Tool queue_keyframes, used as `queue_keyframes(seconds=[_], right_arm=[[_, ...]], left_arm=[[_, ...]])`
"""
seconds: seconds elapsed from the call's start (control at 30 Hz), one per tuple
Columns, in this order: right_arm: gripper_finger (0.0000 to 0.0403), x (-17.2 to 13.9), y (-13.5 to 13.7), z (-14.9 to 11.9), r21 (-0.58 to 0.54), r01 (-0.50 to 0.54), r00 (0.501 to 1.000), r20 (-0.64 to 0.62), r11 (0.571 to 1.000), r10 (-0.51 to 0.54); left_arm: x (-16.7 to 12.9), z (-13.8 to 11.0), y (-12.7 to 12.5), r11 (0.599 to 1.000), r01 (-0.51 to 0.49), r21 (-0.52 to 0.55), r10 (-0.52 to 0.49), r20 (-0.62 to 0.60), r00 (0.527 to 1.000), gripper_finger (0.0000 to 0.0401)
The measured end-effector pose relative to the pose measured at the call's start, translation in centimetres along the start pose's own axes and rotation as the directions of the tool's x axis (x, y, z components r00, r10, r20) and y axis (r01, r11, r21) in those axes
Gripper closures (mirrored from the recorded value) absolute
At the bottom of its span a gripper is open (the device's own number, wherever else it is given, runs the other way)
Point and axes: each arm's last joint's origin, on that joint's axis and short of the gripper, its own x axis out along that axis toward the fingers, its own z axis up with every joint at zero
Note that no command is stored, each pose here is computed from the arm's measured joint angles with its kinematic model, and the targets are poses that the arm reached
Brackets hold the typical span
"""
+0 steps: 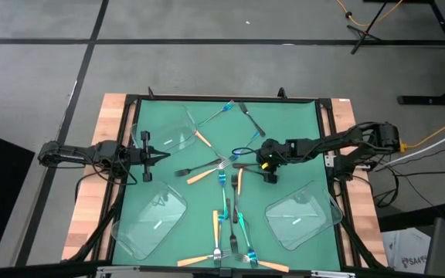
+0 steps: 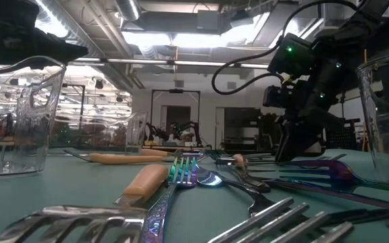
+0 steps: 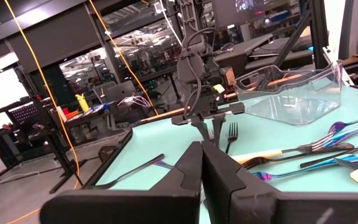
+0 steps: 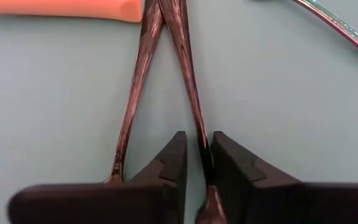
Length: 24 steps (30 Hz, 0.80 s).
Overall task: Sort silverware by color (type)
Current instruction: Put the black fork into the bottom right transparent bin
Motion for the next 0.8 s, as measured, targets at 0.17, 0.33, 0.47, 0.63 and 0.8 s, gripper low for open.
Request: queue_keyframes(seconds=[0.17,0.33,0.47,0.63,0.8], right_arm=[[0.0387,0.01,-0.02,-0.03,0.0,0.006,1.0,-0.001,1.0,-0.006],[0.0395,0.01,-0.02,-0.03,-0.001,0.007,1.0,-0.001,1.0,-0.007],[0.0396,0.01,-0.02,-0.03,-0.001,0.007,1.0,-0.002,1.0,-0.007],[0.0398,0.02,-0.02,-0.04,-0.001,0.007,1.0,-0.002,1.0,-0.007],[0.0401,-0.02,-0.02,0.09,-0.002,0.007,1.0,0.001,1.0,-0.007]], left_arm=[[0.0,0.01,0.01,1.0,0.0,-0.001,0.0,0.001,1.0,0.0401],[0.0,0.01,0.01,1.0,0.0,-0.001,0.0,0.001,1.0,0.0401],[0.0,0.01,0.0,1.0,0.0,0.0,0.0,0.0,1.0,0.0401],[0.0,0.01,0.01,1.0,0.0,0.0,0.0,0.0,1.0,0.0401],[0.0,0.0,0.0,1.0,0.0,0.0,0.0,0.0,1.0,0.0401]])
